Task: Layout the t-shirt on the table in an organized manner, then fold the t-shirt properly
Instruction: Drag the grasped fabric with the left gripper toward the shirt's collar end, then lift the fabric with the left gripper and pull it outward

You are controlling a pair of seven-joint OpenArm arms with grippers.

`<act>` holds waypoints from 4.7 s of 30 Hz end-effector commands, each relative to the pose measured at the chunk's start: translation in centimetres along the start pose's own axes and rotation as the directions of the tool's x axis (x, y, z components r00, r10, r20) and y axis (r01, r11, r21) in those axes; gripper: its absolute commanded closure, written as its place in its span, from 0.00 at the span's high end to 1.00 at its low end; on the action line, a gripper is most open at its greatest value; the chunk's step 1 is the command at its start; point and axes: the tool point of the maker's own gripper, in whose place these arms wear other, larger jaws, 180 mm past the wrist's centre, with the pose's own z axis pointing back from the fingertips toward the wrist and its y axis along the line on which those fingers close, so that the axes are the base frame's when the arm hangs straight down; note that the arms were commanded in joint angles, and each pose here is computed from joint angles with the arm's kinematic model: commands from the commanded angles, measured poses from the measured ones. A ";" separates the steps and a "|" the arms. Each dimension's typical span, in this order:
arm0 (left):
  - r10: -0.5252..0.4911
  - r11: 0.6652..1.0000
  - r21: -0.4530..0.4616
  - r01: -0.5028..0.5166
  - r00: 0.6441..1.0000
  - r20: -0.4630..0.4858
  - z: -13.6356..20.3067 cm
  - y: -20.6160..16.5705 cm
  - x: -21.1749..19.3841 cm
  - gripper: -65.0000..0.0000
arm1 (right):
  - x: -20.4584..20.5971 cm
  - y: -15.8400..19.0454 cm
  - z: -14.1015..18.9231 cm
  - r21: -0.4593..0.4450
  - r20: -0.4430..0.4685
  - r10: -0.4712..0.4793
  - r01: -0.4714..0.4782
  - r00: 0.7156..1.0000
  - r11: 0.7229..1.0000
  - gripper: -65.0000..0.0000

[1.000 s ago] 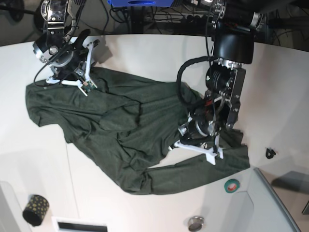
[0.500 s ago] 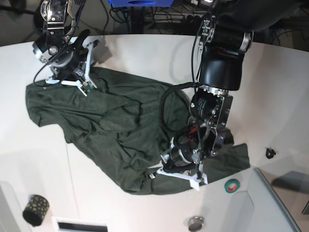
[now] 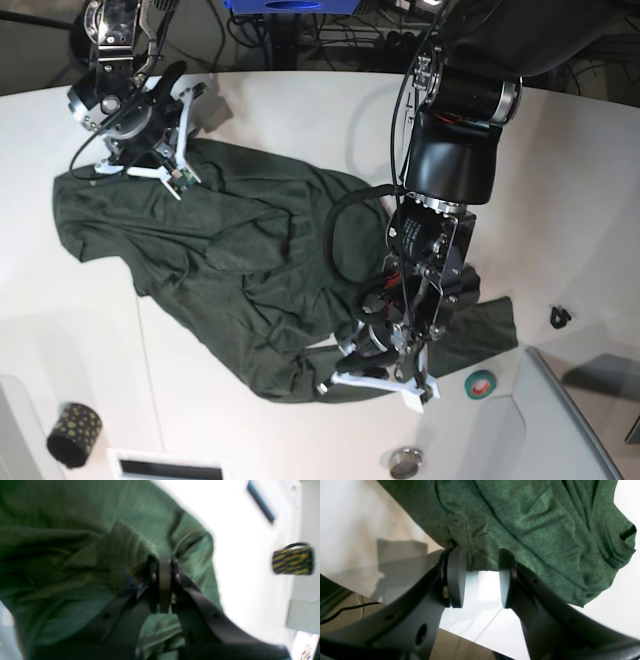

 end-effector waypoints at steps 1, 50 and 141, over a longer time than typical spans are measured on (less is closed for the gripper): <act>-0.003 0.999 -0.046 0.006 0.998 0.060 0.4 -2.1 2.3 0.00 | 0.9 -0.6 0.3 -0.019 0.028 0.002 -0.002 1.000 1.000 0.32; -0.031 0.983 0.175 0.063 0.983 -0.180 7.9 14.7 -11.9 0.45 | -0.8 0.1 -0.9 0.016 -0.043 -0.009 0.010 0.999 1.000 0.32; -0.181 0.983 -0.036 0.180 0.982 -0.043 17.7 10.2 -10.0 0.00 | 6.6 1.5 -5.0 0.111 0.041 0.086 -0.091 0.995 0.990 0.32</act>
